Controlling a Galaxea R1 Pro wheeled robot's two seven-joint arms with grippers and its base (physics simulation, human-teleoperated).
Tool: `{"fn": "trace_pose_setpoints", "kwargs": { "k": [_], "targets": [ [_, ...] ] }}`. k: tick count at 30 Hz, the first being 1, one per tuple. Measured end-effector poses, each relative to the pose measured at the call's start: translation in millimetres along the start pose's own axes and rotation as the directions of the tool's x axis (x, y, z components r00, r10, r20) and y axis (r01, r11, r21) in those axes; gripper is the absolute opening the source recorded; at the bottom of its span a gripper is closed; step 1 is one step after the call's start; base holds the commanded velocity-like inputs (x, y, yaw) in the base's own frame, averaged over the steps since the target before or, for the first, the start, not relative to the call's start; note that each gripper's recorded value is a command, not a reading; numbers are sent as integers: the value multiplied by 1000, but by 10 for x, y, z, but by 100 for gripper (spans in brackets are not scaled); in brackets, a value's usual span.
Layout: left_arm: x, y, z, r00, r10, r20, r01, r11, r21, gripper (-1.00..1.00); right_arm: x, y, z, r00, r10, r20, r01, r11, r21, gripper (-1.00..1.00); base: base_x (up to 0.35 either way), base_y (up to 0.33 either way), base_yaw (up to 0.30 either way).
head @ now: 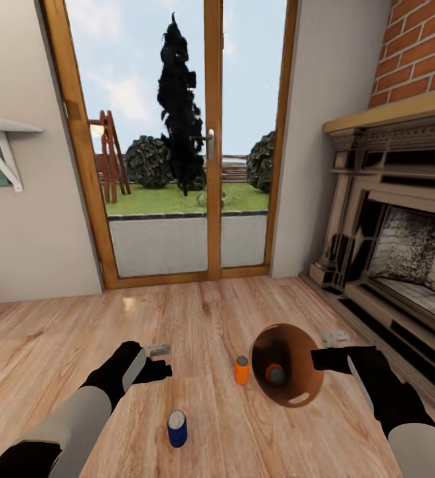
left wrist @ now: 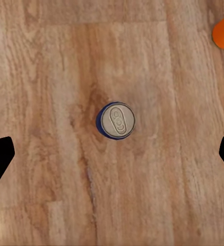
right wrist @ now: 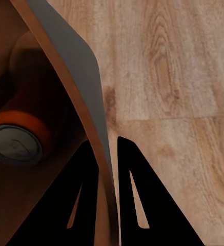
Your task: Put the three can of soda from the living room inside the tash can in the kitchen.
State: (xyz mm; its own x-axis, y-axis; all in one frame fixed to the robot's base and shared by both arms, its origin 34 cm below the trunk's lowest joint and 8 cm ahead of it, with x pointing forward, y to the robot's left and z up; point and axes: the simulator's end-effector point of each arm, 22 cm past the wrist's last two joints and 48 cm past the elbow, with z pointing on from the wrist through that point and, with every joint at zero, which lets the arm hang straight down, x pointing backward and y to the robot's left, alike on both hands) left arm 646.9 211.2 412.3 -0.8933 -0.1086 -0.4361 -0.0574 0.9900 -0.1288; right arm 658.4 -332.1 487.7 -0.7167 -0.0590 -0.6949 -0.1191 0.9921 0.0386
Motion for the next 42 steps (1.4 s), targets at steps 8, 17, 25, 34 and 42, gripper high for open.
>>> {"fn": "trace_pose_setpoints", "kwargs": {
  "k": [8,17,25,34,42],
  "targets": [
    [111,25,157,1000,-3,-31,3,1000,-3,100,139,-5,132,1000,2,-31,-2,1000,-1,-100,0,0,0],
    [217,55,330,998,-7,-54,7,1000,-7,100,309,-7,280,998,4,-68,-4,1000,-4,-100,0,0,0],
    [334,33,482,997,-9,-81,9,1000,-5,100,454,-75,390,995,6,-100,-5,1000,5,-100,0,0,0],
    [483,-73,648,993,-10,-114,11,1000,9,100,46,-218,190,998,23,-63,-20,999,34,-100,0,0,0],
    [621,-99,792,989,-11,-146,13,1000,12,100,-111,-343,37,997,15,-70,-10,997,72,-100,0,0,0]
  ]
}}
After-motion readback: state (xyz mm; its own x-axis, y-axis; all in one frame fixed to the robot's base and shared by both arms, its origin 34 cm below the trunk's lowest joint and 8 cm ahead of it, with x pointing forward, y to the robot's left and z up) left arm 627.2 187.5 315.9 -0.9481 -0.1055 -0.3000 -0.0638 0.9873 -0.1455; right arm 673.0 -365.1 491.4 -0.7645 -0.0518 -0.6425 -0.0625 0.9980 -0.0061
